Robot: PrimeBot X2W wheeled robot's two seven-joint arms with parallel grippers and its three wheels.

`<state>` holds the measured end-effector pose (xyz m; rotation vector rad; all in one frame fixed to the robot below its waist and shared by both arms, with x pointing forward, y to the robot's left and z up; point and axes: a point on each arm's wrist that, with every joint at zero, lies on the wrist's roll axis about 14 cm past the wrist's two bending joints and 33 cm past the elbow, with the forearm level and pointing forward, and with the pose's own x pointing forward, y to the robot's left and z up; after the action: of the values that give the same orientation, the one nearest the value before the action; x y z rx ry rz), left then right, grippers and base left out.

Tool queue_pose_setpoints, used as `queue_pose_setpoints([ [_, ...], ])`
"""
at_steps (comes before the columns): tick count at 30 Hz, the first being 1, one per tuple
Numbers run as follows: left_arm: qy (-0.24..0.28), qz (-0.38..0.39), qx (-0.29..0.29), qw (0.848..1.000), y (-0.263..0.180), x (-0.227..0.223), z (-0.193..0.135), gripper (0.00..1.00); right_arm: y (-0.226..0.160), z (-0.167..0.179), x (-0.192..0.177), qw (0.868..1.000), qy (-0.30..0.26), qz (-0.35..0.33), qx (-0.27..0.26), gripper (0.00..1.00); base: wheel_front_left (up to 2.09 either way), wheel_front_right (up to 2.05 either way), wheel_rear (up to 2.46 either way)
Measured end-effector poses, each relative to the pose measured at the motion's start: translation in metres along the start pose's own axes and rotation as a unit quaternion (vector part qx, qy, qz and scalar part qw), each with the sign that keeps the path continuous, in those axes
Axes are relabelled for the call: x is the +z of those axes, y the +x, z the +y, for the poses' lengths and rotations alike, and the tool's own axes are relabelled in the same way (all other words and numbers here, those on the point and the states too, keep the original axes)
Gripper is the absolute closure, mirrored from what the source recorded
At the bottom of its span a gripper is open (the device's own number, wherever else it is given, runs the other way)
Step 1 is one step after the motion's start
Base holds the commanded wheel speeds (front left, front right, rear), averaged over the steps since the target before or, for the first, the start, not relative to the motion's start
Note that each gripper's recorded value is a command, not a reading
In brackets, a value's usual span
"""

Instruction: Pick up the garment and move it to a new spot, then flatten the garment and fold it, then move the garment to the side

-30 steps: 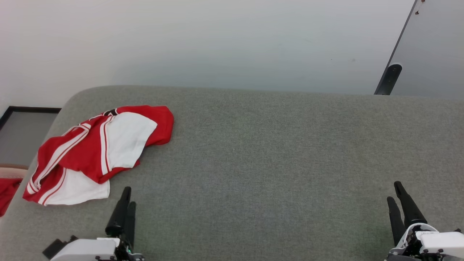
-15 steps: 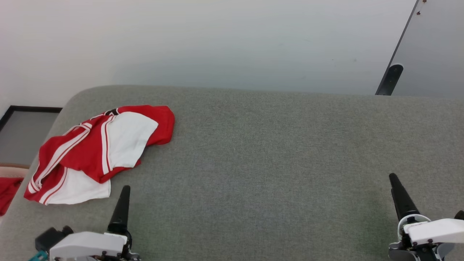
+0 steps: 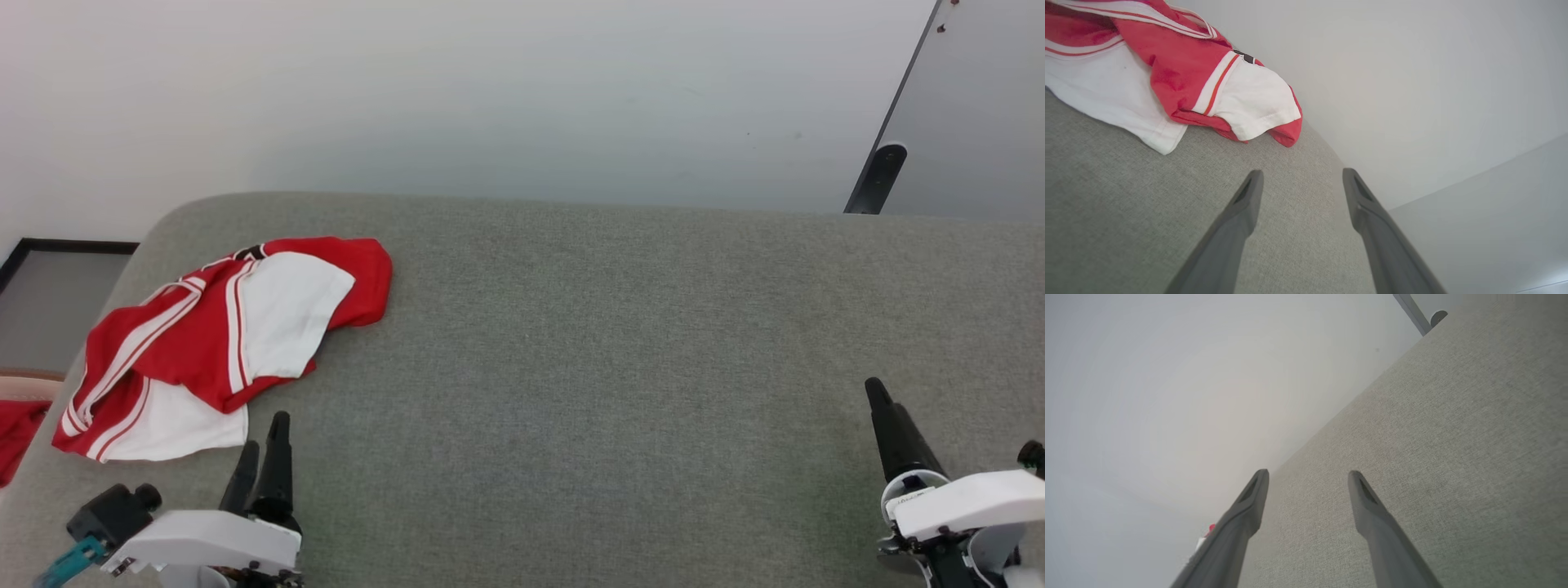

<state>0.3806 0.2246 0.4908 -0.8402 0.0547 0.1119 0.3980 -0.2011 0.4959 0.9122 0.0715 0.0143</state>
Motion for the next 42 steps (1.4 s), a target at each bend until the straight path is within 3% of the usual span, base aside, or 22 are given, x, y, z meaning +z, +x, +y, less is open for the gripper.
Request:
queue_pose_setpoints([
  [21, 0.181, -0.019, -0.033, 0.983, 0.002, 0.006, -0.014, 0.00, 0.009, 0.007, 0.013, 0.987, -0.161, -0.013, 0.021, 0.00, 0.00, 0.00, 0.00],
  [42, 0.292, -0.034, -0.081, 0.952, -0.002, 0.003, -0.032, 0.00, 0.007, 0.012, 0.024, 0.964, -0.261, -0.029, 0.036, 0.00, 0.00, 0.00, 0.00],
])
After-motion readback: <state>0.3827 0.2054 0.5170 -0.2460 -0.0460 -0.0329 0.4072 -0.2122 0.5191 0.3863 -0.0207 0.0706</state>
